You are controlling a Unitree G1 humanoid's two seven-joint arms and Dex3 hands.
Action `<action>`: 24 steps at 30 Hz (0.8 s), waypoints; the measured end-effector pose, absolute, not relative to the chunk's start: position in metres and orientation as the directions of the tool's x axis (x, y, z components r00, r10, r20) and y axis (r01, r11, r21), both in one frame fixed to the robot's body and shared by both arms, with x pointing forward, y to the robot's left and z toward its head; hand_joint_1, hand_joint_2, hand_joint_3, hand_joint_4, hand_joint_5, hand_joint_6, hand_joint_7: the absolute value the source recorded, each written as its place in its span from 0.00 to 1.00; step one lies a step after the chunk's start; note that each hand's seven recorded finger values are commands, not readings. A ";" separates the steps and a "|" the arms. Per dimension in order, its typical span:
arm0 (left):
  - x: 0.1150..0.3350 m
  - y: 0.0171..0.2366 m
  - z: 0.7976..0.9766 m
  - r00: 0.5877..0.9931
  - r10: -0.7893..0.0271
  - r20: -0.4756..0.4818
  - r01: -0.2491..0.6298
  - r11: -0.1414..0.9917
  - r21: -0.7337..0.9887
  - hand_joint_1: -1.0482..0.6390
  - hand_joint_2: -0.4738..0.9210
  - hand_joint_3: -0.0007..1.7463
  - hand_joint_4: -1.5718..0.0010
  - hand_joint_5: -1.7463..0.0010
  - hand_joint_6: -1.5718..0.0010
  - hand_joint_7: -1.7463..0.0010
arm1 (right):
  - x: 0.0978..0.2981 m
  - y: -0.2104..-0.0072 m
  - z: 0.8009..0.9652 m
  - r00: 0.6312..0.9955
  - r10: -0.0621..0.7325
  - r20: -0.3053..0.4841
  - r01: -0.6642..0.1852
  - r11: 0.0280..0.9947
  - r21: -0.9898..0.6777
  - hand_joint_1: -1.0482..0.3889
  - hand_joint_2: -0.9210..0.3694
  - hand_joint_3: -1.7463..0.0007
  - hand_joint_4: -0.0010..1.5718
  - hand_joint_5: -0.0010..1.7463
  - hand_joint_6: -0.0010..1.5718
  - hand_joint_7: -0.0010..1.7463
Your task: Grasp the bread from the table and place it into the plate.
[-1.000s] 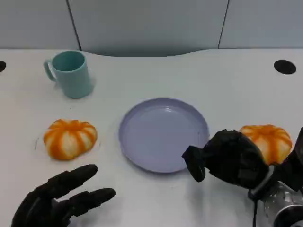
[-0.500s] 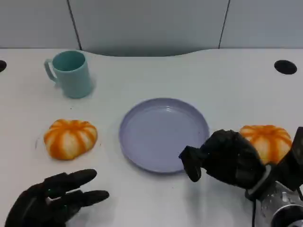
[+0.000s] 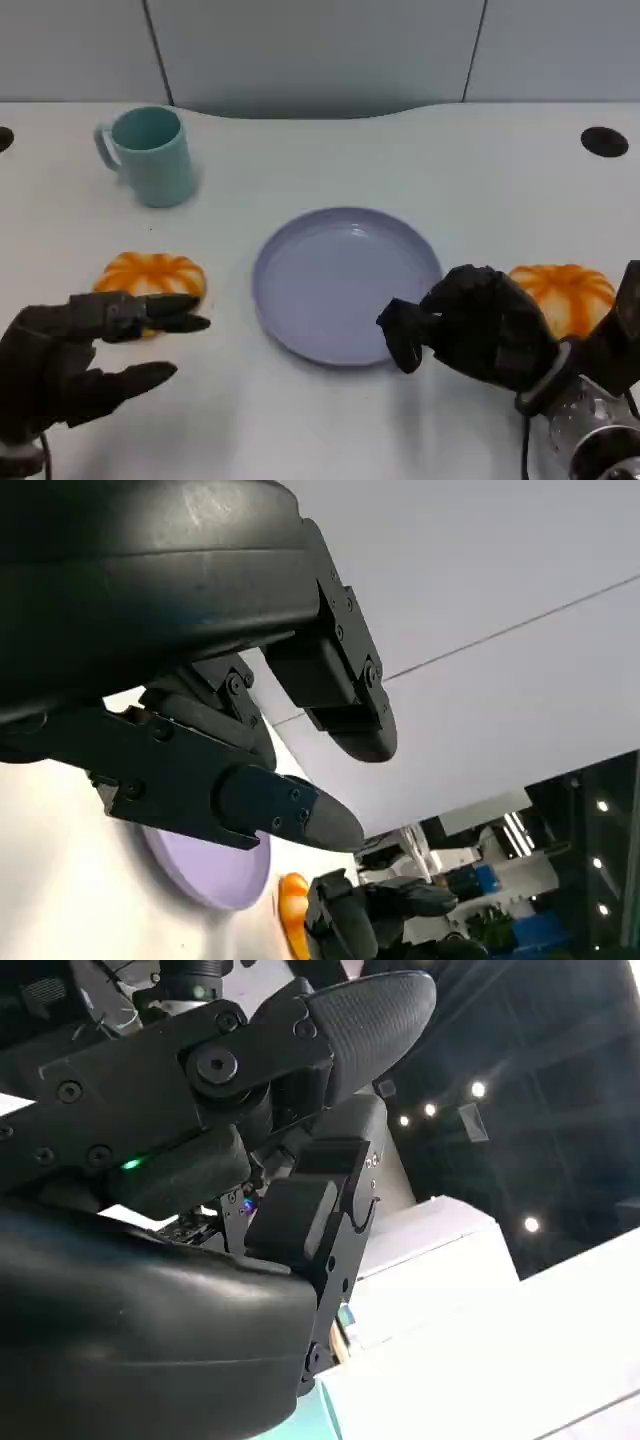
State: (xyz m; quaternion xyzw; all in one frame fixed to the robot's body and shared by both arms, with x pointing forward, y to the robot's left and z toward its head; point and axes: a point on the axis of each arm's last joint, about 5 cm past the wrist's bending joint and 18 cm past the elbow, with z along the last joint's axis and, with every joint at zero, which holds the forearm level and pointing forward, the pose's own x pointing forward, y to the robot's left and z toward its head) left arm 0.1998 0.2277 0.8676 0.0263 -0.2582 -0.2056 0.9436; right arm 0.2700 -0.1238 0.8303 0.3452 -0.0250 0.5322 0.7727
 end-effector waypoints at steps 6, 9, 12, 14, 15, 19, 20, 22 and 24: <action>0.207 0.223 0.864 0.780 -0.403 0.479 0.373 0.914 0.162 0.36 0.96 0.00 0.50 0.74 0.39 1.00 | 0.272 -0.123 0.831 0.400 0.812 0.424 -0.849 0.154 0.506 0.45 0.01 0.98 0.37 0.93 0.73 0.01; 0.206 0.221 0.860 0.788 -0.408 0.460 0.379 0.912 0.159 0.36 0.96 0.00 0.51 0.74 0.39 1.00 | 0.271 -0.122 0.831 0.404 0.813 0.420 -0.839 0.146 0.525 0.43 0.00 0.97 0.38 0.86 0.73 0.01; 0.205 0.220 0.856 0.796 -0.409 0.447 0.383 0.911 0.151 0.36 0.96 0.00 0.51 0.73 0.39 1.00 | 0.271 -0.122 0.830 0.405 0.814 0.418 -0.840 0.150 0.522 0.40 0.00 0.94 0.39 0.72 0.73 0.01; 0.205 0.219 0.855 0.799 -0.409 0.440 0.386 0.911 0.146 0.36 0.96 0.00 0.51 0.73 0.39 1.00 | 0.271 -0.123 0.830 0.394 0.820 0.416 -0.846 0.146 0.513 0.39 0.00 0.96 0.45 0.60 0.74 0.01; 0.205 0.219 0.855 0.802 -0.406 0.438 0.384 0.912 0.144 0.36 0.96 0.00 0.51 0.73 0.39 1.00 | 0.271 -0.123 0.831 0.398 0.820 0.412 -0.847 0.155 0.509 0.39 0.00 0.96 0.47 0.62 0.74 0.01; 0.207 0.217 0.854 0.810 -0.396 0.433 0.371 0.917 0.144 0.37 0.95 0.00 0.51 0.73 0.39 1.00 | 0.272 -0.126 0.832 0.429 0.813 0.394 -0.839 0.197 0.507 0.40 0.00 0.97 0.43 0.72 0.75 0.02; 0.208 0.217 0.854 0.811 -0.395 0.432 0.370 0.918 0.144 0.38 0.95 0.00 0.51 0.73 0.39 1.00 | 0.272 -0.127 0.832 0.432 0.815 0.385 -0.837 0.204 0.507 0.40 0.00 0.98 0.42 0.78 0.75 0.02; 0.210 0.216 0.855 0.812 -0.395 0.429 0.368 0.918 0.148 0.38 0.95 0.00 0.51 0.73 0.39 1.00 | 0.273 -0.130 0.833 0.444 0.823 0.355 -0.831 0.229 0.508 0.40 0.00 0.99 0.40 0.87 0.76 0.03; 0.211 0.215 0.856 0.813 -0.396 0.427 0.367 0.918 0.151 0.38 0.95 0.00 0.51 0.73 0.39 1.00 | 0.274 -0.132 0.834 0.449 0.832 0.326 -0.828 0.250 0.503 0.41 0.00 0.98 0.40 0.93 0.75 0.02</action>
